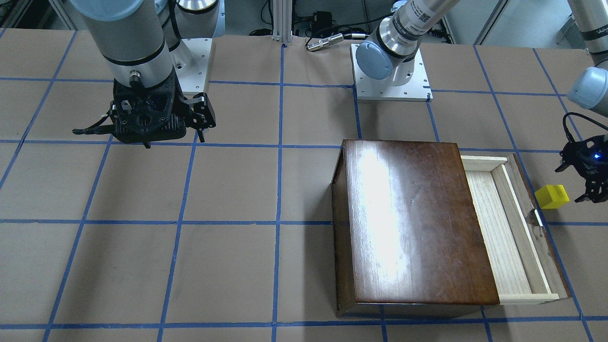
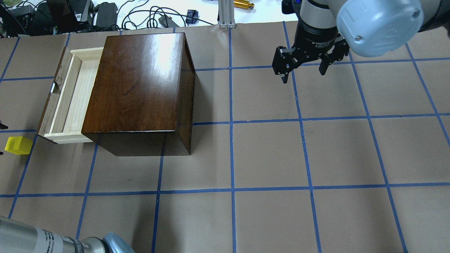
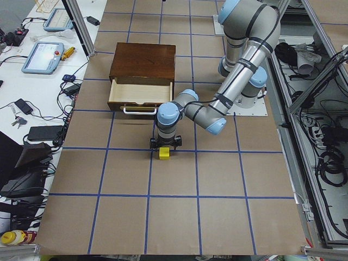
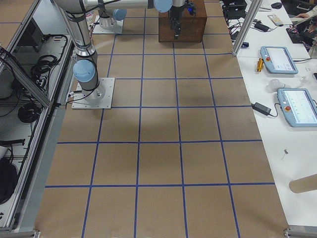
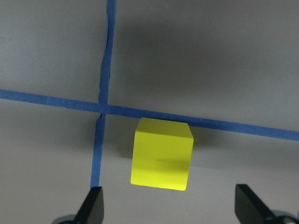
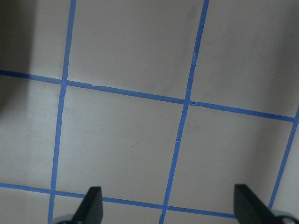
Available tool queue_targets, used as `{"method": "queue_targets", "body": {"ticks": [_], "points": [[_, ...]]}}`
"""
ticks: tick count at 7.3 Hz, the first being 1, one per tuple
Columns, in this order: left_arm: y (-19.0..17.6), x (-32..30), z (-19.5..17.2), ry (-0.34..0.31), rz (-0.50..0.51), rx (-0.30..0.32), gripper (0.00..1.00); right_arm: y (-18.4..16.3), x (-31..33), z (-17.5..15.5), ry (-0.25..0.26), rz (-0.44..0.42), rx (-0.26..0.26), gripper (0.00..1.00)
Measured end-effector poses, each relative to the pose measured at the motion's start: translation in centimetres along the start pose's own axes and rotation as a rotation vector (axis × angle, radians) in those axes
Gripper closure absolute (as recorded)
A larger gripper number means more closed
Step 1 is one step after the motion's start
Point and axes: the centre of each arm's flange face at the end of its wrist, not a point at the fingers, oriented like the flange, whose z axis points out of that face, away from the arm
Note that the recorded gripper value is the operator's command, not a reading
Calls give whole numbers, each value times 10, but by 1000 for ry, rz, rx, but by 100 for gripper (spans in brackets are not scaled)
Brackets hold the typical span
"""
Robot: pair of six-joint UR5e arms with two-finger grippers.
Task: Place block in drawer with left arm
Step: 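Lower the left gripper over the yellow cube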
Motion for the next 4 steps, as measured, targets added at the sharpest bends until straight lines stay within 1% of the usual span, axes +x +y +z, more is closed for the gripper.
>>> {"method": "queue_targets", "body": {"ticks": [2,4], "points": [[1,-2,18,20,1,20,0,0,0,0,0,0,0,0],[1,-2,27,27,2,29,0,0,0,0,0,0,0,0]]}}
